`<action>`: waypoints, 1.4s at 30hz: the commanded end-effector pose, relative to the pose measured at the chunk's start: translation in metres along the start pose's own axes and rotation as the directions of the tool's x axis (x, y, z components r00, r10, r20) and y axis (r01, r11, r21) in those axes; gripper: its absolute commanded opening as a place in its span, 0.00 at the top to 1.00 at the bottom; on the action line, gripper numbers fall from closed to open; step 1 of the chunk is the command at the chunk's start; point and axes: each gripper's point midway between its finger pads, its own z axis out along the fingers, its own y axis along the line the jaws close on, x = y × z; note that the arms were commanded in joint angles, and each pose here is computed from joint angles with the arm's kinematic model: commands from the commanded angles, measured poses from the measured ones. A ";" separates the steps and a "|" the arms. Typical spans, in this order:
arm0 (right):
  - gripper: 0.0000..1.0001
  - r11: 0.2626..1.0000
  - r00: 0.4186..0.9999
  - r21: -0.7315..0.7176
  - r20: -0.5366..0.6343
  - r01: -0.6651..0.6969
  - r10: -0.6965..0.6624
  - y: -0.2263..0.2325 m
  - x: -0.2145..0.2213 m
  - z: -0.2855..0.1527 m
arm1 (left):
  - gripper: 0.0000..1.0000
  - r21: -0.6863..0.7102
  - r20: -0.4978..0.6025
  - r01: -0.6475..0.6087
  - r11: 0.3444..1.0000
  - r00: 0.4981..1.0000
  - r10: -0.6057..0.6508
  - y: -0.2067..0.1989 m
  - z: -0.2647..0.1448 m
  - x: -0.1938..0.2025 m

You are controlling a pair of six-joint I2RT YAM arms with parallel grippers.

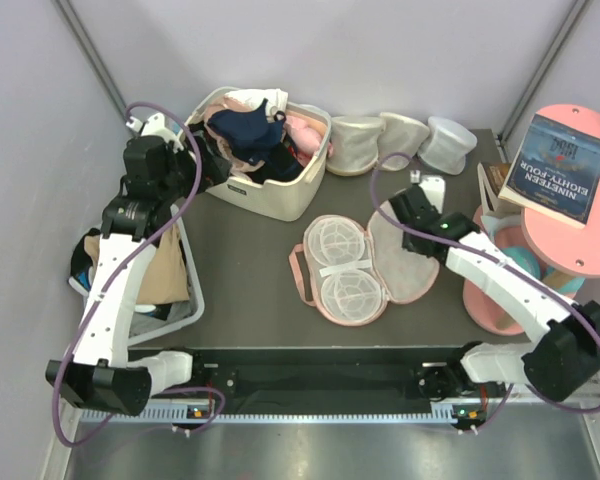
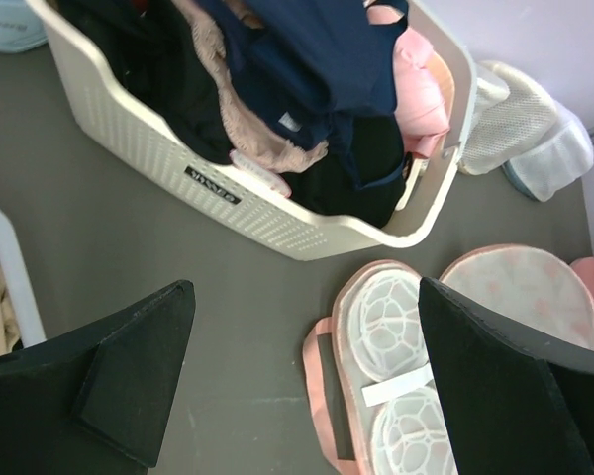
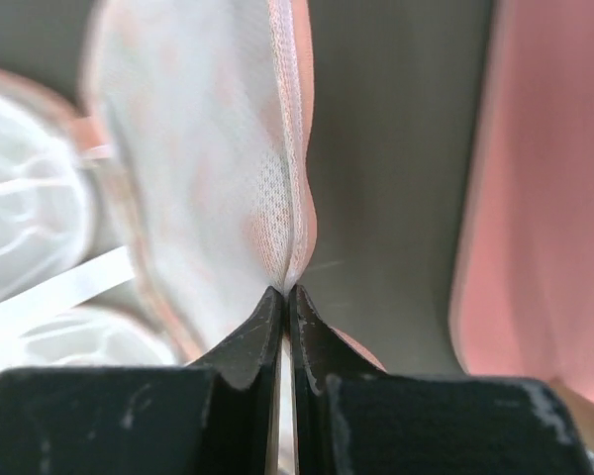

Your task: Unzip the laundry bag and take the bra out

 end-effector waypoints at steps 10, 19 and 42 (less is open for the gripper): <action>1.00 0.841 0.942 -0.439 0.041 0.316 -0.332 0.193 0.055 -0.037 | 0.01 -0.080 -0.007 0.009 0.997 1.000 -0.010 0.024 -0.034 0.024; 0.99 0.688 0.918 -0.654 0.025 0.314 -0.395 0.248 0.088 -0.052 | 0.01 -0.132 -0.016 0.013 0.991 1.000 -0.015 0.037 -0.046 0.037; 0.00 0.850 0.947 -0.518 0.310 0.099 0.079 0.102 -0.039 -0.097 | 0.01 -0.216 0.030 0.024 0.976 0.999 -0.018 0.066 -0.079 0.061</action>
